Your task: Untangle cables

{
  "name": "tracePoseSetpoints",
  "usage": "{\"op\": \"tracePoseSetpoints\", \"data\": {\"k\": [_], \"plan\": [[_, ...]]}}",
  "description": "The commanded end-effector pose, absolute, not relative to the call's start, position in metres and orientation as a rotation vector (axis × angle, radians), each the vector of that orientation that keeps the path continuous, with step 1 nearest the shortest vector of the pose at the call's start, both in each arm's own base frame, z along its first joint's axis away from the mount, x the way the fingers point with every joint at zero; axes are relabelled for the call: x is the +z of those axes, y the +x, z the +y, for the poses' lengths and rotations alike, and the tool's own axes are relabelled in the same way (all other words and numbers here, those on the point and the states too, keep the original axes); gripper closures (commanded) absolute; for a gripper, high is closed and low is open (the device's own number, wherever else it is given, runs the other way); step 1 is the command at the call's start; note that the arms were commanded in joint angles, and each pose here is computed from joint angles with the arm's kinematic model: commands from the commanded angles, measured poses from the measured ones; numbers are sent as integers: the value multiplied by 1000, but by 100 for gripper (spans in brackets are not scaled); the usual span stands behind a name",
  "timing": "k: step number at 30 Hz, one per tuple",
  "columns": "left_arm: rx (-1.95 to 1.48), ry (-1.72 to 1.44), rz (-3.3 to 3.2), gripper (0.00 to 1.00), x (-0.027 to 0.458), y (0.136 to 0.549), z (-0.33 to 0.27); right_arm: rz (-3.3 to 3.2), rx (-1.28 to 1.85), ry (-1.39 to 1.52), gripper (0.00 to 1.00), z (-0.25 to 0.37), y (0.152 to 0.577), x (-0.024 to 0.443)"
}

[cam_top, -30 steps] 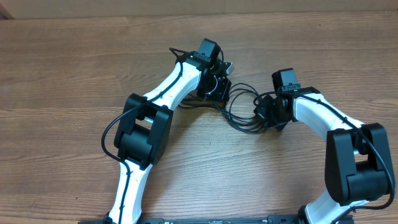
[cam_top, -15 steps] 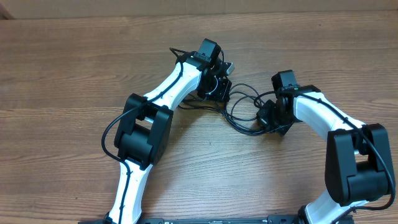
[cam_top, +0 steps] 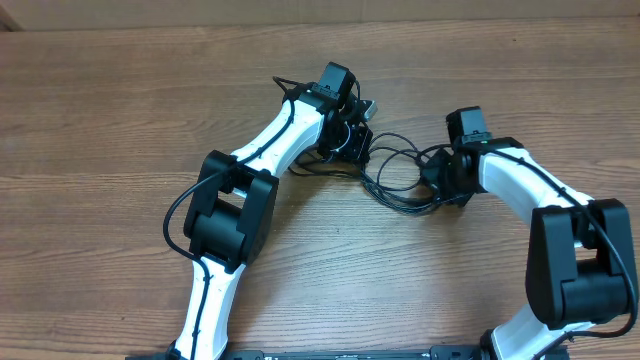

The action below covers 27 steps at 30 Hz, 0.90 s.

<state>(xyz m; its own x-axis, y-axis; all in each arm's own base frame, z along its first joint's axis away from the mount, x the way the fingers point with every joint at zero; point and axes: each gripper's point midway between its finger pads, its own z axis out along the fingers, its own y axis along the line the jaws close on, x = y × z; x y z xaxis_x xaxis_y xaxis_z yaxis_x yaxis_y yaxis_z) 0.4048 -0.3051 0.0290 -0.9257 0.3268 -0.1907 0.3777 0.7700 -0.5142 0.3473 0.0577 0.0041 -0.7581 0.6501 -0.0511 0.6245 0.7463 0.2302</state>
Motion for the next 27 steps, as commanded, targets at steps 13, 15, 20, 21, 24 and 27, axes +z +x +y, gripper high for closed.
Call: {"op": "tracePoseSetpoints", "data": {"k": [13, 15, 20, 21, 24, 27], "plan": [[-790, 542, 2879, 96, 22, 414, -298, 2918, 369, 872, 44, 26, 334, -1], [-790, 542, 2879, 96, 22, 414, -298, 2925, 387, 837, 41, 27, 335, -1], [-790, 542, 2879, 96, 22, 414, -298, 2937, 643, 614, 40, 55, 338, 9], [-790, 542, 2879, 96, 22, 414, -298, 2939, 682, 601, 40, 59, 337, 11], [-790, 542, 2880, 95, 22, 414, -298, 2928, 767, 550, 45, 68, 338, 16], [-790, 542, 2880, 95, 22, 414, -298, 2896, 768, 493, 46, 68, 347, 26]]}}
